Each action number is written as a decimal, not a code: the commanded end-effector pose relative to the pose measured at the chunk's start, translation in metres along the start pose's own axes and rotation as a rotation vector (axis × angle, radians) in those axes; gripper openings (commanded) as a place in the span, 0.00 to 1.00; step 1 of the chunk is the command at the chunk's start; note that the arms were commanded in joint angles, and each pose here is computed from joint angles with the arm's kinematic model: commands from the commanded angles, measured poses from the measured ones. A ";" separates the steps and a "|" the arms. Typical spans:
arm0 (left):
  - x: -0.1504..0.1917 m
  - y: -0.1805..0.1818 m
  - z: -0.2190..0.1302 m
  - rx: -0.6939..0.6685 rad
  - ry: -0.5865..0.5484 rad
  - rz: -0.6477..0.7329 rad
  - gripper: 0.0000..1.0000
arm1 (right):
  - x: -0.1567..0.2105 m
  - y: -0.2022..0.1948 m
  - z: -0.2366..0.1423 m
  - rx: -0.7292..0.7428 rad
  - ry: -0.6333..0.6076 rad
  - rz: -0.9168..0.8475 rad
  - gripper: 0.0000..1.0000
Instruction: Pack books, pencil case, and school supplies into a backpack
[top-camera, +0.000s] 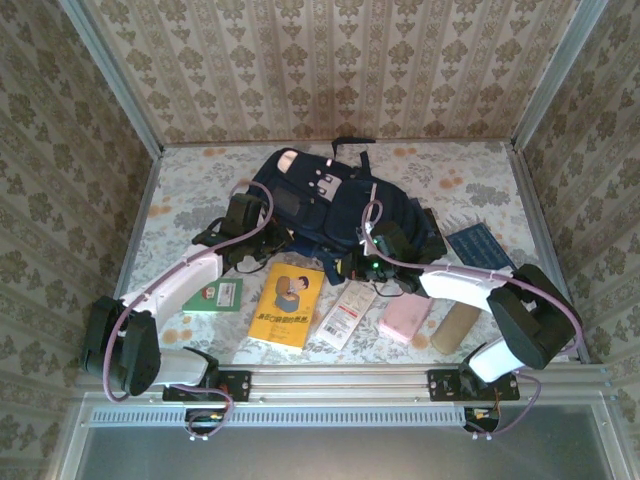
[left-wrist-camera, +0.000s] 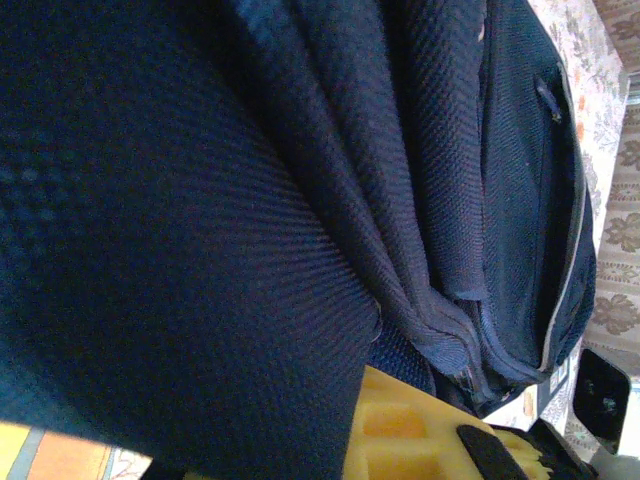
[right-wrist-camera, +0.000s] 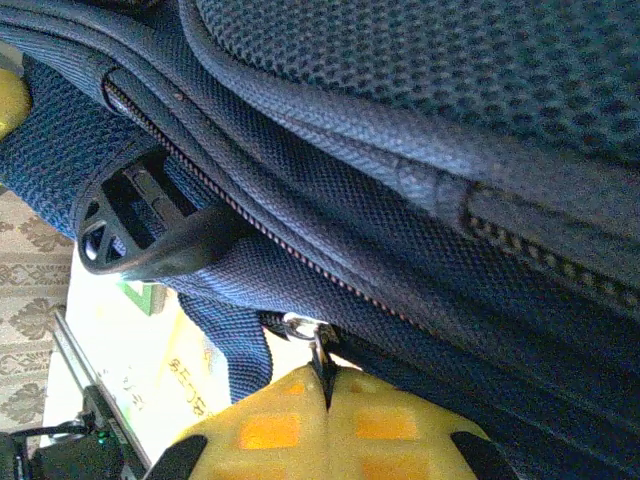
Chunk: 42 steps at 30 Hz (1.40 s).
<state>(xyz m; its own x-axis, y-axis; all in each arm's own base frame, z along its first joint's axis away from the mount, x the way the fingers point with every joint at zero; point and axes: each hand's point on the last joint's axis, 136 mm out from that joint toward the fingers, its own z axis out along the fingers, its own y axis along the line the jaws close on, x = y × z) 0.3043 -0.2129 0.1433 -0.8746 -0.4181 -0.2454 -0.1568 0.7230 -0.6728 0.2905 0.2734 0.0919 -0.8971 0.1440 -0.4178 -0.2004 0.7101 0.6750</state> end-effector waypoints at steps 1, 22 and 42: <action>-0.008 -0.010 -0.010 0.025 -0.027 0.053 0.00 | 0.002 -0.026 -0.014 0.146 -0.010 -0.048 0.00; -0.017 0.002 -0.015 -0.012 -0.048 0.074 0.00 | 0.023 -0.054 -0.052 0.312 0.041 -0.208 0.08; -0.014 -0.005 -0.018 0.017 -0.042 0.059 0.00 | 0.005 0.007 -0.040 -0.257 -0.090 0.294 0.68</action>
<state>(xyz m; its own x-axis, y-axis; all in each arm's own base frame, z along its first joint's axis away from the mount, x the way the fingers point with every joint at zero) 0.3066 -0.1968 0.1380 -0.8751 -0.3996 -0.2730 -0.1480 0.7580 -0.6352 0.2651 0.2406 0.1089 -0.8835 0.3273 -0.3351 -0.1000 0.5671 0.8176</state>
